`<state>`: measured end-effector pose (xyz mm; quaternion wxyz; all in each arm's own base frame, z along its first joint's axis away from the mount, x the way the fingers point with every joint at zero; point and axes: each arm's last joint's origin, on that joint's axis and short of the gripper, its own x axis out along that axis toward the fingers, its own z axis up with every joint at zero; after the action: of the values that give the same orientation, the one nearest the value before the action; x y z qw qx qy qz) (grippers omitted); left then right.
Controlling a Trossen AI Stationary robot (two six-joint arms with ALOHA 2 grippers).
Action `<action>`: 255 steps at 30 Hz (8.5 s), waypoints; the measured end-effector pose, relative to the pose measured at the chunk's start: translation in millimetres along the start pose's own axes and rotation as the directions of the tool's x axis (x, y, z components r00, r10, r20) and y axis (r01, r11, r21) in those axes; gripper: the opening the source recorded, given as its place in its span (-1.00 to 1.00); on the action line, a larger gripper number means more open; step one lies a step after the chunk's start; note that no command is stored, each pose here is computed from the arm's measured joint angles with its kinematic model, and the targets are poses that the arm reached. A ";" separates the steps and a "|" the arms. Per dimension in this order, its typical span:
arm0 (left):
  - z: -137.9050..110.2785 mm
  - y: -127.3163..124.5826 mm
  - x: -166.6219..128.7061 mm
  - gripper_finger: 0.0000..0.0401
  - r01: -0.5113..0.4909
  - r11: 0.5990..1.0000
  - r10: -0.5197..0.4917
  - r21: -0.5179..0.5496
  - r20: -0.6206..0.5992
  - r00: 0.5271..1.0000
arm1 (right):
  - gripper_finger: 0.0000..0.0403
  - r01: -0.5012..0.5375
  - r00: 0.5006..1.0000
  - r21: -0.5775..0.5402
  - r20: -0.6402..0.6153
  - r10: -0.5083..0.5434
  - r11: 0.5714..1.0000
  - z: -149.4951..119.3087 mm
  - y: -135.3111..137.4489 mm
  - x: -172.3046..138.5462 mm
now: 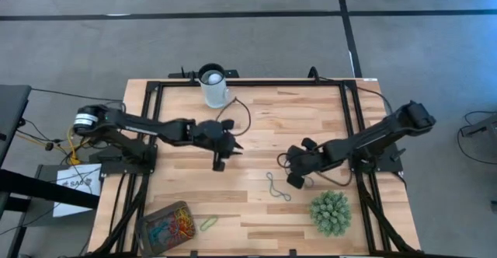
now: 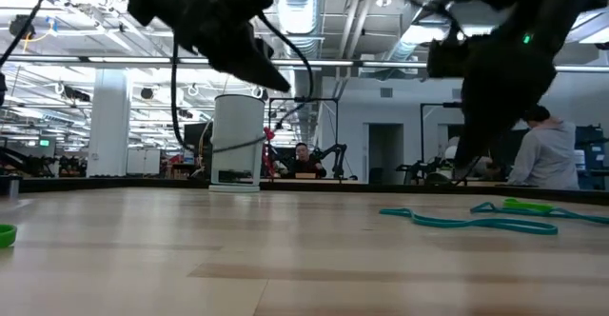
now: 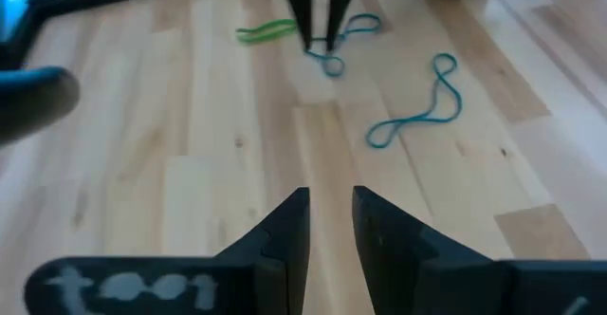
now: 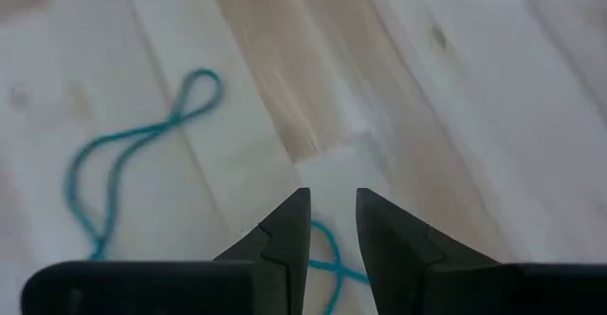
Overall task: Pick and place items into bin
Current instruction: Put the blue rubber band into the black bin, then put the green rubber band into the black bin
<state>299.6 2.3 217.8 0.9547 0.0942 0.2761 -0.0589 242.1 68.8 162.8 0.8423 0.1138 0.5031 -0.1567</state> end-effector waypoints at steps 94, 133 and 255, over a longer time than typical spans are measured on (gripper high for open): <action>-3.9 -39.8 28.9 -0.64 -0.200 0.972 0.199 -0.125 -0.021 0.980 | -1.00 -0.297 0.790 -0.059 0.546 0.280 0.953 85.3 21.3 19.0; -1.5 -38.4 28.1 -1.00 -0.284 0.956 0.284 -0.069 -0.007 0.959 | -0.65 -0.294 0.778 -0.047 0.569 0.267 0.955 87.9 20.1 18.1; 54.3 -102.4 -132.6 -0.65 -0.224 0.939 0.172 -0.261 -0.208 0.963 | -0.59 0.436 0.868 0.403 -0.425 -0.258 0.805 -2.3 -45.5 20.6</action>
<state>199.3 -101.1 319.1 0.9300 -0.0104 0.3571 0.0865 232.2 24.5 142.0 0.6390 0.2521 0.6008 -0.4089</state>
